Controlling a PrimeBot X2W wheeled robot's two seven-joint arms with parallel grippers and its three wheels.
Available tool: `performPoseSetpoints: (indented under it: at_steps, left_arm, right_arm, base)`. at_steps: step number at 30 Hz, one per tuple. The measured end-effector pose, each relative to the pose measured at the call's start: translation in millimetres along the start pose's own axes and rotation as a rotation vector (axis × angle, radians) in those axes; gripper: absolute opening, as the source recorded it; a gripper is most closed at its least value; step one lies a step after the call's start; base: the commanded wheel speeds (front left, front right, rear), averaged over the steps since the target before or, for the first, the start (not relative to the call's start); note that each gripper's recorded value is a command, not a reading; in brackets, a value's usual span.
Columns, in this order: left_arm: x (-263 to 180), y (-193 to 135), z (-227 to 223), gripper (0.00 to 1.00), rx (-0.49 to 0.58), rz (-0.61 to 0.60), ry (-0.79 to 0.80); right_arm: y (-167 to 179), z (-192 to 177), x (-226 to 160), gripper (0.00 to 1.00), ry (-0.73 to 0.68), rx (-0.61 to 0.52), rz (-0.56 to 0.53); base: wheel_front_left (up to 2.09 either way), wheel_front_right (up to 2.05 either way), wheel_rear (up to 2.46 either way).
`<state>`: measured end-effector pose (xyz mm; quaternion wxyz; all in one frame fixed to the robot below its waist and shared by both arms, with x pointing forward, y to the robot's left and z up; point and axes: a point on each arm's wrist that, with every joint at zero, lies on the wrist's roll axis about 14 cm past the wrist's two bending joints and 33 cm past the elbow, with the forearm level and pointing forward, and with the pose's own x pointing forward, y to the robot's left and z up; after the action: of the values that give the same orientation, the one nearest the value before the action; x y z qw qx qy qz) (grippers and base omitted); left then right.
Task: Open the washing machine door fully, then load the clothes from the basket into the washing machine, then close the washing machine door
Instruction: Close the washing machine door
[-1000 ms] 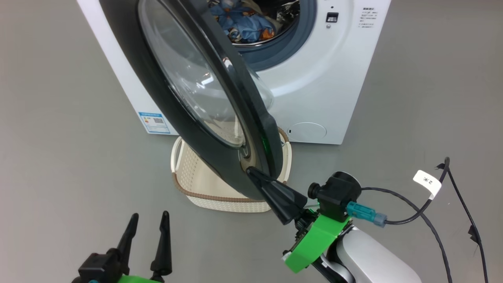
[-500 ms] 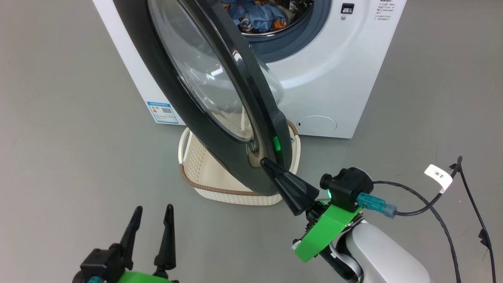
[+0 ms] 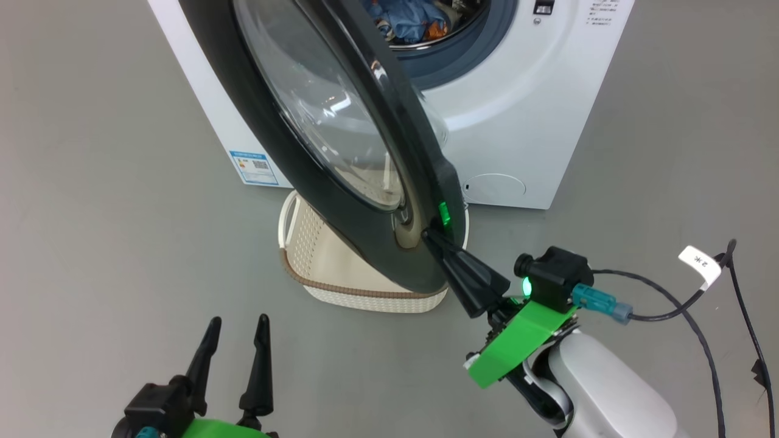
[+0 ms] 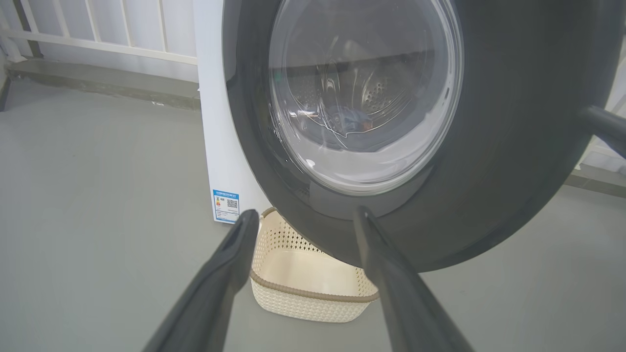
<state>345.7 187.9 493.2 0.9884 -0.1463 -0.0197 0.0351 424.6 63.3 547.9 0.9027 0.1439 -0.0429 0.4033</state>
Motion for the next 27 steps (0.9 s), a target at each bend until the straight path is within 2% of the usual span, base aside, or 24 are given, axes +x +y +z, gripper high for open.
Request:
performPoseSetpoints:
  at_steps: [14, 27]
  left_arm:
    - [3, 3, -4, 1.00, -0.008, 0.022, 0.015]
    - [22, -7, -12, 1.00, -0.020, 0.012, 0.031]
  right_arm:
    - [-21, -1, 9, 0.00, -0.009, 0.000, -0.022]
    - [-67, 5, 19, 0.00, -0.038, -0.029, -0.072]
  base:
    - [0.00, 0.00, 0.00]
    - [0.00, 0.00, 0.00]
